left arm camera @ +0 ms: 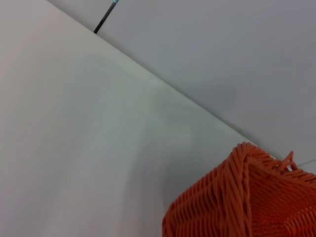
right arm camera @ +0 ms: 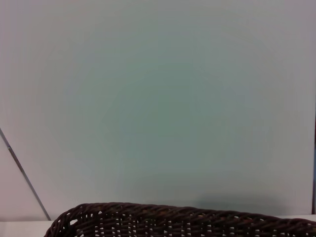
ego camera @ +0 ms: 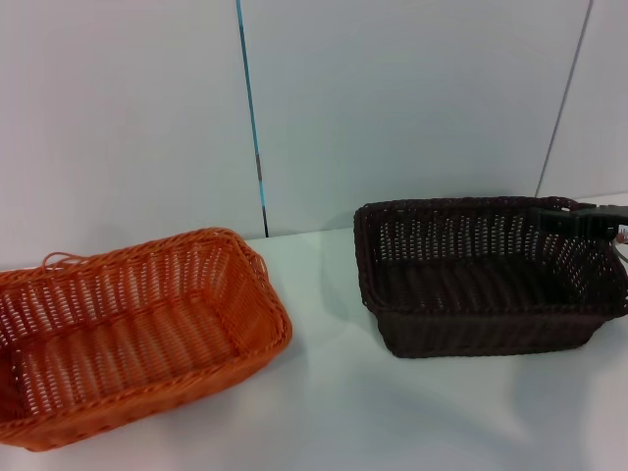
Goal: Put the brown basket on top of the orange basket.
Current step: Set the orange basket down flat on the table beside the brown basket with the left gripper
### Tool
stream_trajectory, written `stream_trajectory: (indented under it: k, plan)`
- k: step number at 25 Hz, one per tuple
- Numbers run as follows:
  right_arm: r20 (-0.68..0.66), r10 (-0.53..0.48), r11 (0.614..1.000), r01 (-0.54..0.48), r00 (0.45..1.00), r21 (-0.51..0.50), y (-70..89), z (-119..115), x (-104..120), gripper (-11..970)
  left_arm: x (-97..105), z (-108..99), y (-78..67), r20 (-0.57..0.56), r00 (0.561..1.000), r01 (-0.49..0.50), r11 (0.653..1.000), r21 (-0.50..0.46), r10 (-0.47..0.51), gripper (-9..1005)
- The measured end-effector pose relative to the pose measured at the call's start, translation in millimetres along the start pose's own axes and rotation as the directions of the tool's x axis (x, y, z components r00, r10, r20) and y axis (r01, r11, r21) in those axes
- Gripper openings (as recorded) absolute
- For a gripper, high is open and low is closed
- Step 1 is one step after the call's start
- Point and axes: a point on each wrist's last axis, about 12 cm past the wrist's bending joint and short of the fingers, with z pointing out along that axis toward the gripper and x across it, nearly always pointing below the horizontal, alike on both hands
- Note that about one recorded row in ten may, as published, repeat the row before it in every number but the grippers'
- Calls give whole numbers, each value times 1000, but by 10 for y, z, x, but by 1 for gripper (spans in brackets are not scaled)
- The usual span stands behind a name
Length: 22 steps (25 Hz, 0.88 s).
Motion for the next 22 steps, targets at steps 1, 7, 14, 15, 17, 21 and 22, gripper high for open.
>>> stream_trajectory:
  k: [1,7,14,15,17,21,22]
  plan:
    - [0,0,1000,0,1000,0,0,0,0,839,-3,-5,0,0,1000,1,1000,2,-1,172]
    - [1,0,1000,0,1000,0,0,1,-2,839,-27,-26,-43,-3,1000,3,999,42,-3,172]
    - [1,0,1000,0,1000,0,1,1,-3,839,-60,-28,-149,-6,1000,-14,997,76,15,172]
    - [1,0,1000,0,1000,0,0,1,-3,839,-67,-25,-168,-8,1000,-18,997,79,19,172]
    - [1,0,1000,0,1000,1,0,0,-4,839,-84,-13,-221,-9,999,-31,996,86,32,172]
    - [2,1,1000,-1,1000,0,4,-2,-7,839,-98,2,-273,-11,999,-42,995,94,43,172]
    - [2,1,1000,-1,1000,-1,6,-4,-7,839,-100,12,-292,-13,999,-45,994,97,47,172]
